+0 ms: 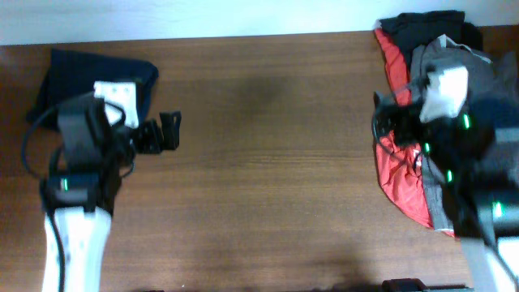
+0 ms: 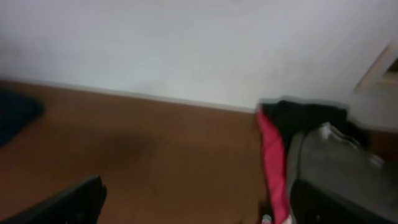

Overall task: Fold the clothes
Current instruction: 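Reach the right gripper to the grey shorts on the clothes pile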

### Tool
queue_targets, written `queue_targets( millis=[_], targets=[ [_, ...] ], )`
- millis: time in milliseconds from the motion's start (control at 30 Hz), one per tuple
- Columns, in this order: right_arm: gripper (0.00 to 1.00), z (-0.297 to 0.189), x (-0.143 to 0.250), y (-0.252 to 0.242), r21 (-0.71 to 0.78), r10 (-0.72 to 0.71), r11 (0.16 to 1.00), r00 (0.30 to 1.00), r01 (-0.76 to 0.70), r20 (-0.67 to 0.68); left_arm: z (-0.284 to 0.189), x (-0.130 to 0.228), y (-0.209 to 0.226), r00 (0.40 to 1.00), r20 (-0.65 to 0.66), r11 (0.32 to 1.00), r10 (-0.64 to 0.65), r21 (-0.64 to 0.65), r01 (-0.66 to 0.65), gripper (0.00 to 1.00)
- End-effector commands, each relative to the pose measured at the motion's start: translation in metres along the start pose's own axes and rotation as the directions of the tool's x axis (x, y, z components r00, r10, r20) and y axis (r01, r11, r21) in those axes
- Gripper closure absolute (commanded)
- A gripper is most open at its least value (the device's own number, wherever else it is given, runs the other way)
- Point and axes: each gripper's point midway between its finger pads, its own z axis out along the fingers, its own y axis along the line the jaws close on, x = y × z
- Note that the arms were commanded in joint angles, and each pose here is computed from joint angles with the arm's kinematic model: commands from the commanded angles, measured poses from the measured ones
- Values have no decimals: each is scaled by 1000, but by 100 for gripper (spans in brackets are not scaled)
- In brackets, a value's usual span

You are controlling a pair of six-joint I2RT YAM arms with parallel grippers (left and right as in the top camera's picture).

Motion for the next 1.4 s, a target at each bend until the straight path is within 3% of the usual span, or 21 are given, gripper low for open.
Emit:
queue_targets(
  millis=[0,233,333,433,567,733,767,1067,1300,1367],
  targets=[
    [1,28,-7,1,-44,22,999,995,-26,-101,18,-11,-6,993,-104,997,59,52,-54,1],
    [1,96,25,-16,-24,63,997,957,-72,-285,65,0,-1,963,-264,995,55,98,-30,1],
    [1,116,54,-61,120,285,958,898,-259,-337,83,8,4,954,-295,995,46,101,-16,1],
    [1,124,91,-127,301,510,854,794,-424,-331,92,15,4,947,-319,993,39,115,-3,1],
    [1,121,136,-197,451,659,734,693,-508,-292,95,15,5,947,-319,993,39,114,-3,1],
    [0,104,209,-270,622,847,496,495,-606,-194,98,12,-2,952,-301,992,59,128,-21,1],
    [0,95,235,-293,664,897,401,420,-631,-142,99,12,-7,951,-300,990,74,139,-34,1],
    [2,58,322,-344,754,969,194,243,-627,-48,107,16,-27,945,-306,983,116,171,-65,1],
    [12,40,338,-354,757,982,130,187,-641,-10,111,21,-35,939,-318,980,130,188,-72,1],
    [19,40,338,-353,758,983,129,183,-639,-13,112,21,-35,939,-319,980,130,187,-71,1]
  ],
)
